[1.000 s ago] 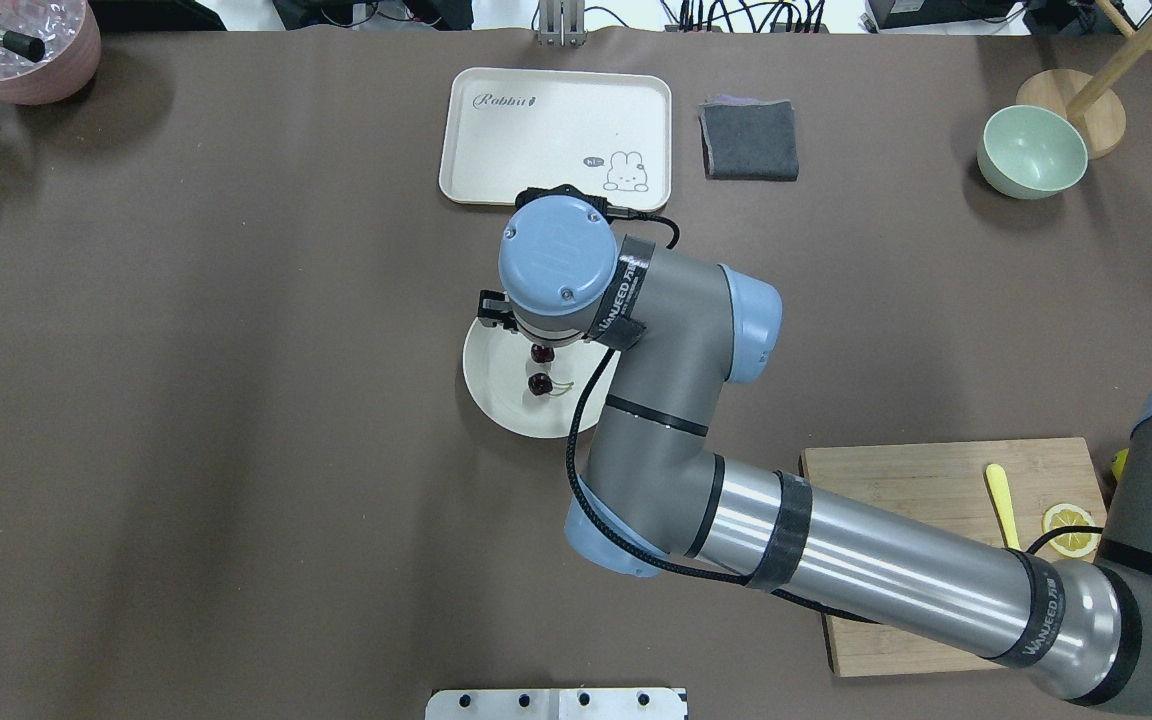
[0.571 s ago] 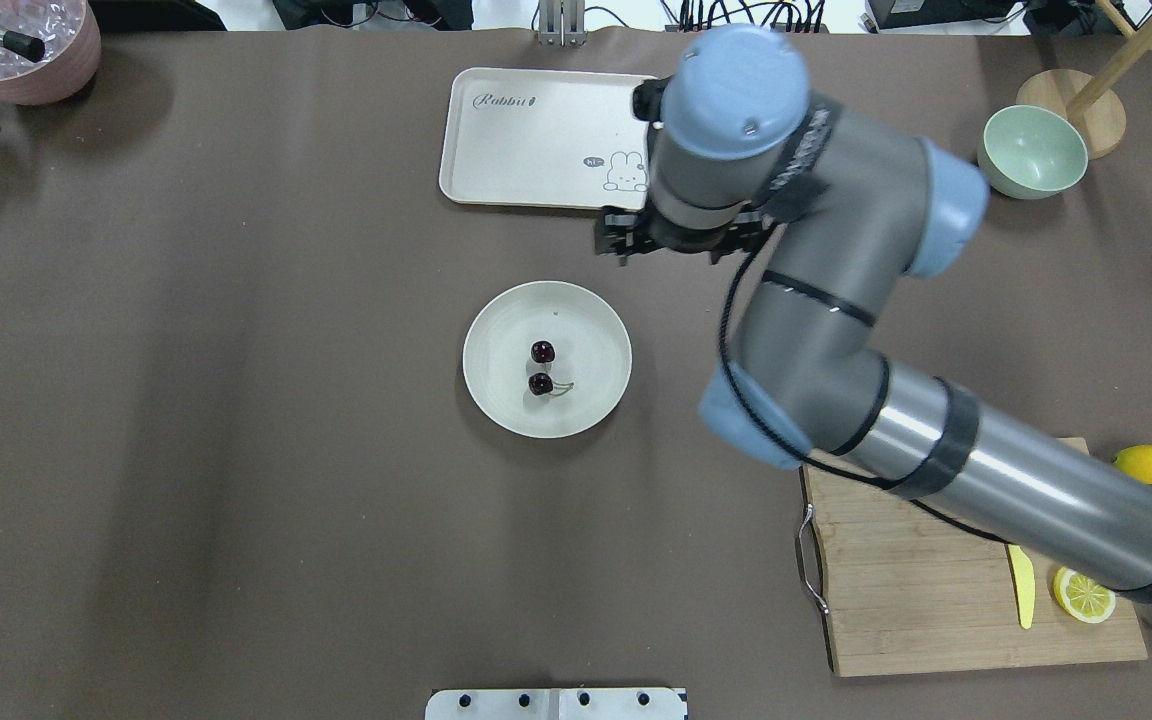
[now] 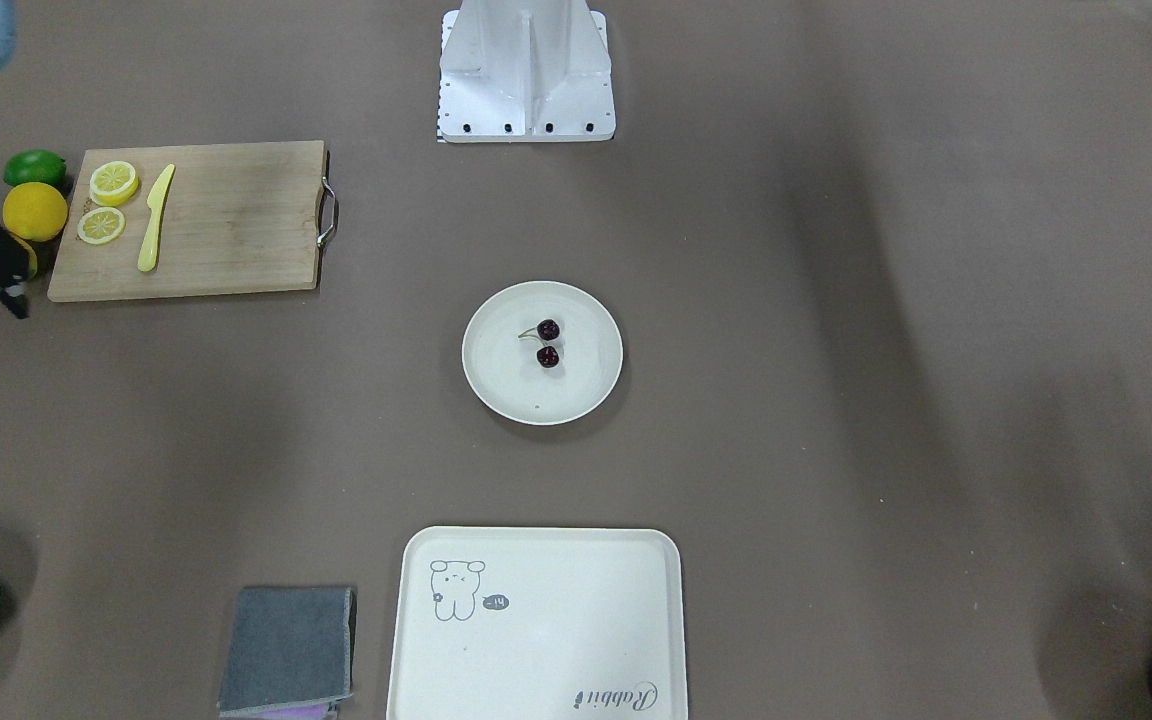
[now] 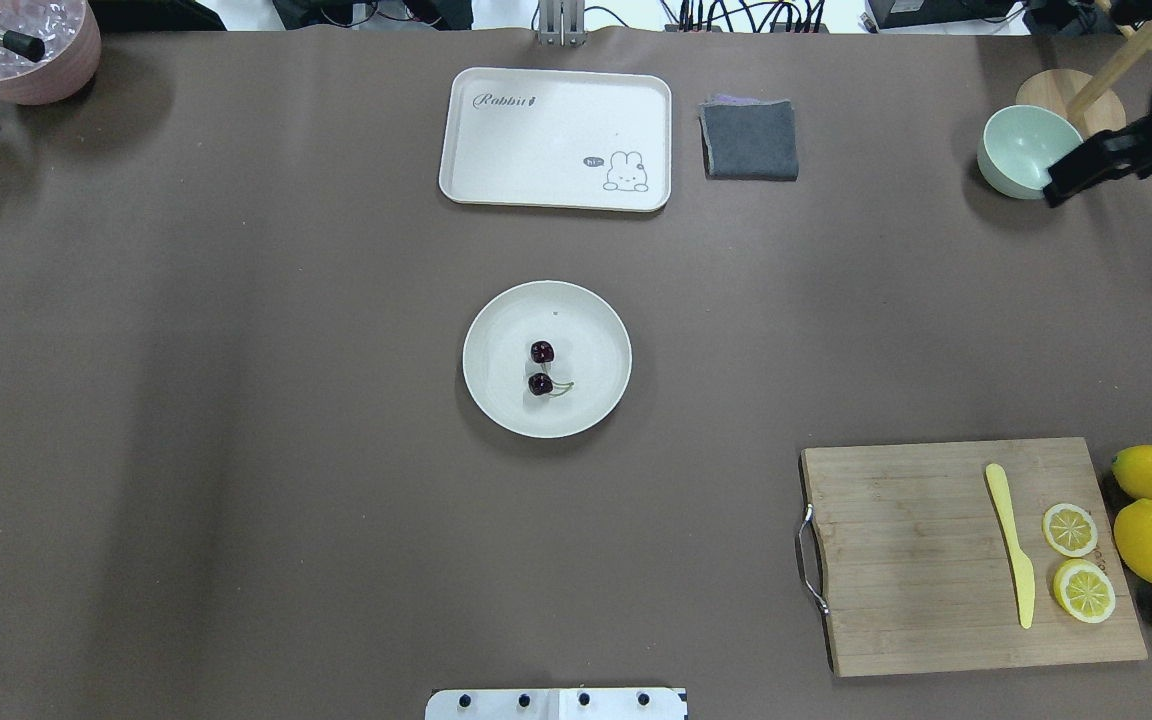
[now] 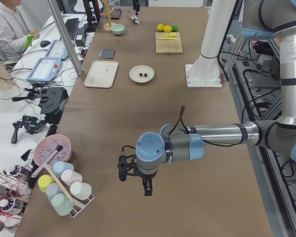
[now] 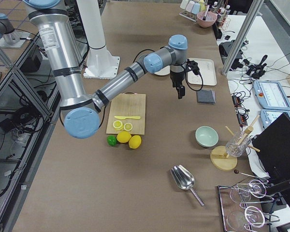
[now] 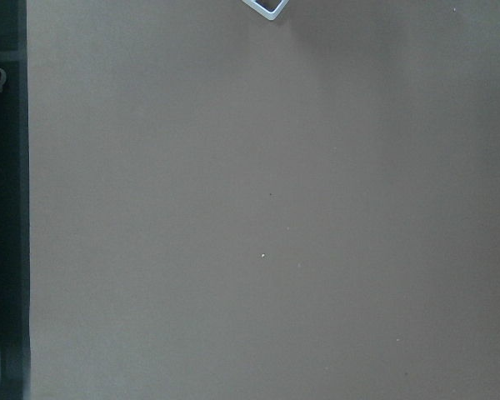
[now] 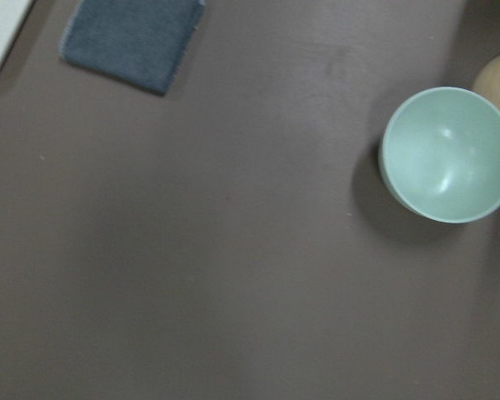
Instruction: Place red cherry on plate
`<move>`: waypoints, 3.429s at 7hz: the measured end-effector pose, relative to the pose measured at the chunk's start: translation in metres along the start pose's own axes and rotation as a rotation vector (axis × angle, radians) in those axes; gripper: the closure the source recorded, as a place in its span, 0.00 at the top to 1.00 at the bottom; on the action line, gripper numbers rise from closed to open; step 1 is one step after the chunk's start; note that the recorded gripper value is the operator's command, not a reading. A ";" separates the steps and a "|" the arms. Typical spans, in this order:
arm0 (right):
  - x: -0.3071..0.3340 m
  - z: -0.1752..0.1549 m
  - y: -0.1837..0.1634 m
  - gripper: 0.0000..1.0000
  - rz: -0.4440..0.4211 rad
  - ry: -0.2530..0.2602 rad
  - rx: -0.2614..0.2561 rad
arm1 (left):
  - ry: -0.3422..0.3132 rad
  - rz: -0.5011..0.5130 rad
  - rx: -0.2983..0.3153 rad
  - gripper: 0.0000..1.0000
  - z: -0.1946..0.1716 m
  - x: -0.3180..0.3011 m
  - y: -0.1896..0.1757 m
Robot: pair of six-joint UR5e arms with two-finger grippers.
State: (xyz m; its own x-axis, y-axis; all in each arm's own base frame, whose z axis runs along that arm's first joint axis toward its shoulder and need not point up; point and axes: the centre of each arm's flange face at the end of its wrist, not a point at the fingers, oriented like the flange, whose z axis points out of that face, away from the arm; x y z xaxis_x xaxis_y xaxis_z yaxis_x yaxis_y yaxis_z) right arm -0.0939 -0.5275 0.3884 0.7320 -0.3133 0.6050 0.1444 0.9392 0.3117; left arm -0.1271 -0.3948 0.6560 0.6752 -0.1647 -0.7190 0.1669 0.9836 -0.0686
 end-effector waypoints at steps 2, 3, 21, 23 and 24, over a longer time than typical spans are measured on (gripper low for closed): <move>0.133 -0.008 0.086 1.00 0.009 0.053 -0.074 | 0.013 -0.030 -0.026 0.98 0.009 0.046 -0.007; 0.177 0.006 0.136 1.00 0.047 0.072 -0.139 | 0.030 -0.017 -0.041 0.98 0.015 0.060 -0.009; 0.255 0.078 0.214 1.00 0.150 0.032 -0.243 | 0.066 0.043 -0.046 0.98 0.023 0.079 -0.009; 0.256 0.078 0.214 1.00 0.152 0.031 -0.243 | 0.065 0.041 -0.047 0.98 0.024 0.079 -0.009; 0.256 0.078 0.214 1.00 0.153 0.031 -0.243 | 0.064 0.041 -0.047 0.98 0.024 0.079 -0.009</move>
State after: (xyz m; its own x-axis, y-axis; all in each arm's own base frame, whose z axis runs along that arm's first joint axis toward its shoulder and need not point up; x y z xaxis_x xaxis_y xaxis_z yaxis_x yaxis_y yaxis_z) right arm 0.0722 -0.4174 0.6677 0.7769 -0.1646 0.6078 0.1837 0.9825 0.0313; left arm -0.0583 -0.4188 0.6165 0.6331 -0.1204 -0.7646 0.1048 0.9921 -0.0694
